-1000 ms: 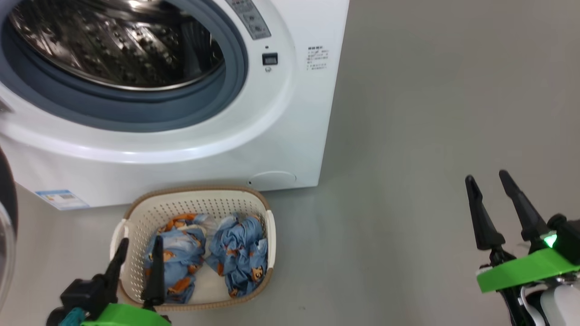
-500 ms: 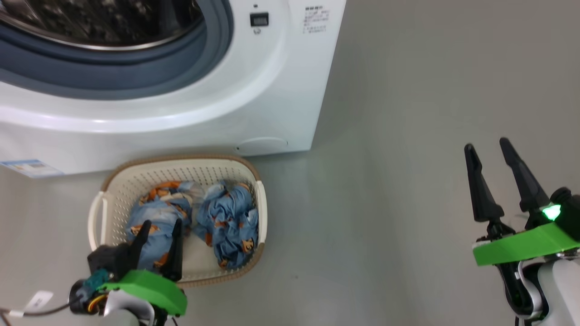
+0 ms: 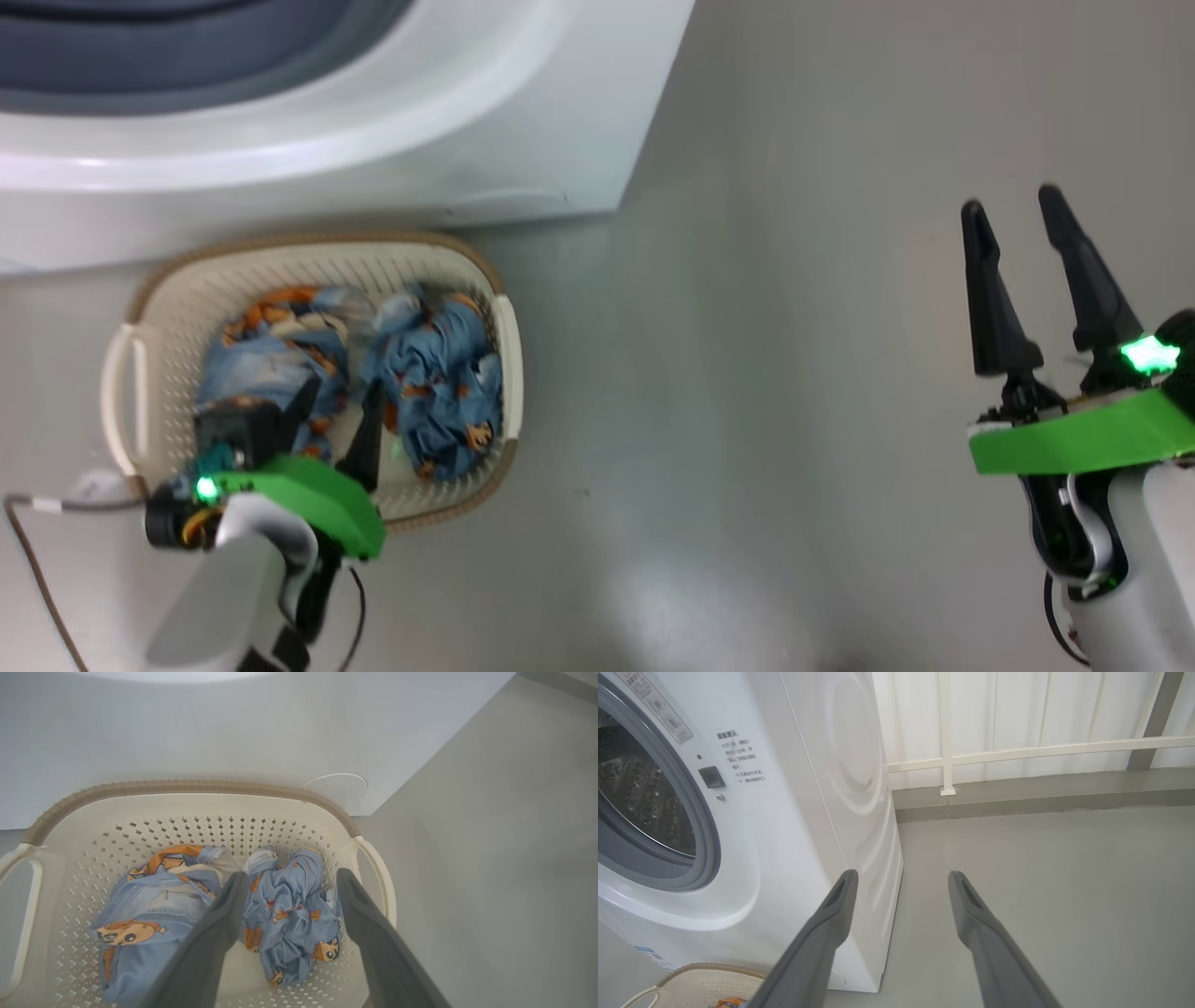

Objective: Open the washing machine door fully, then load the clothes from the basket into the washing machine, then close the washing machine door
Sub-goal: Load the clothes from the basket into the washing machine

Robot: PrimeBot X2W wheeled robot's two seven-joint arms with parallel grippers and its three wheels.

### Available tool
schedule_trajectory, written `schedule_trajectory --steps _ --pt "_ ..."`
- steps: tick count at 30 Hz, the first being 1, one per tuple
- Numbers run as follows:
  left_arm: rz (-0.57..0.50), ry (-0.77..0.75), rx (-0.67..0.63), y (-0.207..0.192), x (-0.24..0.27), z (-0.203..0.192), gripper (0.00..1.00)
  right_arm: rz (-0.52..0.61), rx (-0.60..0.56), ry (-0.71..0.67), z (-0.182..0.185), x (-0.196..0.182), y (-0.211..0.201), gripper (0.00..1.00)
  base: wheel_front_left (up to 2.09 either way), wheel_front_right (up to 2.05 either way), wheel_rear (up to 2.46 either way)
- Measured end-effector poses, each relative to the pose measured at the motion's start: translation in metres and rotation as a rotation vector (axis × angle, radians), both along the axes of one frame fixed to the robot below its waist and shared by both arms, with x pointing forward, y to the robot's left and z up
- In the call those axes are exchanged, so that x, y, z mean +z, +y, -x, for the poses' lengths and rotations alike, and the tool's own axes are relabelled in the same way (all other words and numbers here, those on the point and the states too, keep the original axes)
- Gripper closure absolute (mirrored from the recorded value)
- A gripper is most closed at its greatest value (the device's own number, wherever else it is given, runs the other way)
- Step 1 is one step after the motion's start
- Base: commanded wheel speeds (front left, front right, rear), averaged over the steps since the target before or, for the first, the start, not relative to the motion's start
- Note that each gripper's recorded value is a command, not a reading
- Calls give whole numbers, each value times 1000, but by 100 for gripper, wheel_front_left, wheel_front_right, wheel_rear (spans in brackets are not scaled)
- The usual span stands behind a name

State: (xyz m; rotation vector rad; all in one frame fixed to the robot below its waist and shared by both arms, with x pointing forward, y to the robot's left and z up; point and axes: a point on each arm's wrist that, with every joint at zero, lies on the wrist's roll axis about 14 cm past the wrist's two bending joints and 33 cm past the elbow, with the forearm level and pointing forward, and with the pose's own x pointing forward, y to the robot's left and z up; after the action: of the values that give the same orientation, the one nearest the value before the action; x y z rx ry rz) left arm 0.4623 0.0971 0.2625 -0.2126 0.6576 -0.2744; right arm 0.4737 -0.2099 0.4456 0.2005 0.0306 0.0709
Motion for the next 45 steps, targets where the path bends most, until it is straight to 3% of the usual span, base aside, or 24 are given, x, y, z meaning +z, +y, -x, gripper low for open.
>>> schedule_trajectory --steps 8,16,24,37,38,40,41,45 --pt "-17 92 -16 -1 -45 -27 0 3 11 10 -28 -21 3 0 0 0 0" --pt "-24 228 -72 -13 -97 -28 0 13 16 47 -43 -51 3 0 0 0 0" --pt "-26 326 -124 -25 -129 -20 0 33 -2 95 -39 -71 -6 0 0 0 0" --pt "-21 365 -174 -42 -151 -30 0 67 -36 134 -30 -81 -22 0 0 0 0" --pt "-24 370 -178 -42 -152 -30 7 67 -36 135 -29 -81 -22 0 0 0 0" --pt "-28 375 -184 -43 -153 -30 95 67 -36 135 -29 -80 -21 0 0 0 0" --pt "-30 375 -187 -43 -153 -30 100 68 -36 135 -29 -80 -21 0 0 0 0" --pt "-13 366 -168 -44 -147 -32 100 66 -35 124 -29 -75 -21 0 0 0 0"
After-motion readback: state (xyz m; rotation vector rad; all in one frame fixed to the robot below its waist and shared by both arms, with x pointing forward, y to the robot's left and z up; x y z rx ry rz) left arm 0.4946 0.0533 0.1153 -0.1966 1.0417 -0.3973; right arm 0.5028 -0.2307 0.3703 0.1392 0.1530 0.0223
